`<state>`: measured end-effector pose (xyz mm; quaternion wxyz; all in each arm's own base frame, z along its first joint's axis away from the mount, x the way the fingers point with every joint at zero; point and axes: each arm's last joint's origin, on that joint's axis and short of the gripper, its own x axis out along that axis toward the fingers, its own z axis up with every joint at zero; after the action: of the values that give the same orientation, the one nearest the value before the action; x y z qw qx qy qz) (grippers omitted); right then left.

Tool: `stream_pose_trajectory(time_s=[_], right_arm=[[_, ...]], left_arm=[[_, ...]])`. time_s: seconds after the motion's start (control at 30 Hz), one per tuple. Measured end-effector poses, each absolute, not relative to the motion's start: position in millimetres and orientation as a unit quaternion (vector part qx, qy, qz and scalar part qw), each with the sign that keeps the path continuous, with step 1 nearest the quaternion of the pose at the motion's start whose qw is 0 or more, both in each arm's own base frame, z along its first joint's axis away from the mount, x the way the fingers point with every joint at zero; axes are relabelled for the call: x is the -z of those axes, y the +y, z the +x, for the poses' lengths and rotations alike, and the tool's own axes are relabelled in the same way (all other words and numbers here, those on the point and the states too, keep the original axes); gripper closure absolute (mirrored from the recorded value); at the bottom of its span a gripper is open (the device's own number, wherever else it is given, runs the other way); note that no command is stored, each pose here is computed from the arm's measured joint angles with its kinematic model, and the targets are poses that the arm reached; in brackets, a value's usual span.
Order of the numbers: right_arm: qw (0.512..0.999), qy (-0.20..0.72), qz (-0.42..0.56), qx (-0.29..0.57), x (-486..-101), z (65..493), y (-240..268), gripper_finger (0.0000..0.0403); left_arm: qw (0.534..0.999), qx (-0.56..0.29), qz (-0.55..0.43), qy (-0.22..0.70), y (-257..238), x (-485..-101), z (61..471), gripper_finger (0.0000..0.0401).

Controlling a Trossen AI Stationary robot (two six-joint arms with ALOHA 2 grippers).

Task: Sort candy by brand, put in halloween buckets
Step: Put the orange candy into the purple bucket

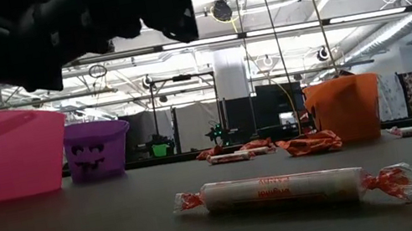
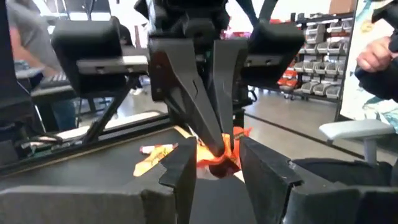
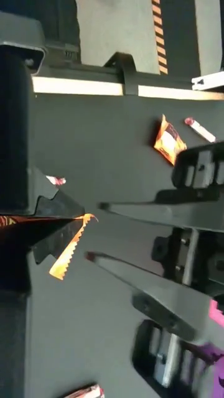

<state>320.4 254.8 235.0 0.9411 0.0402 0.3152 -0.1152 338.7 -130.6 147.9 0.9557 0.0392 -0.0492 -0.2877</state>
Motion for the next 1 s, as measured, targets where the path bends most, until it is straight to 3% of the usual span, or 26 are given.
stream_pose_trajectory(time_s=[0.63, 0.77, 0.93, 1.0], right_arm=[[0.939, 0.320, 0.035, 0.120, -234.5, 324.6, 248.6, 0.0402], [0.939, 0.320, 0.035, 0.120, -234.5, 324.5, 248.7, 0.0402], [0.939, 0.322, 0.032, 0.119, -234.3, 324.2, 248.8, 0.0400], [0.939, 0.323, 0.025, 0.115, -234.3, 324.2, 248.9, 0.0390]], left_arm=[[0.956, 0.288, 0.039, -0.035, -131.9, -143.2, 344.3, 0.0278], [0.956, 0.288, 0.041, -0.036, -131.9, -143.2, 344.3, 0.0312], [0.956, 0.288, 0.043, -0.035, -131.9, -143.1, 344.3, 0.0388], [0.956, 0.287, 0.043, -0.035, -131.9, -143.1, 344.3, 0.0393]])
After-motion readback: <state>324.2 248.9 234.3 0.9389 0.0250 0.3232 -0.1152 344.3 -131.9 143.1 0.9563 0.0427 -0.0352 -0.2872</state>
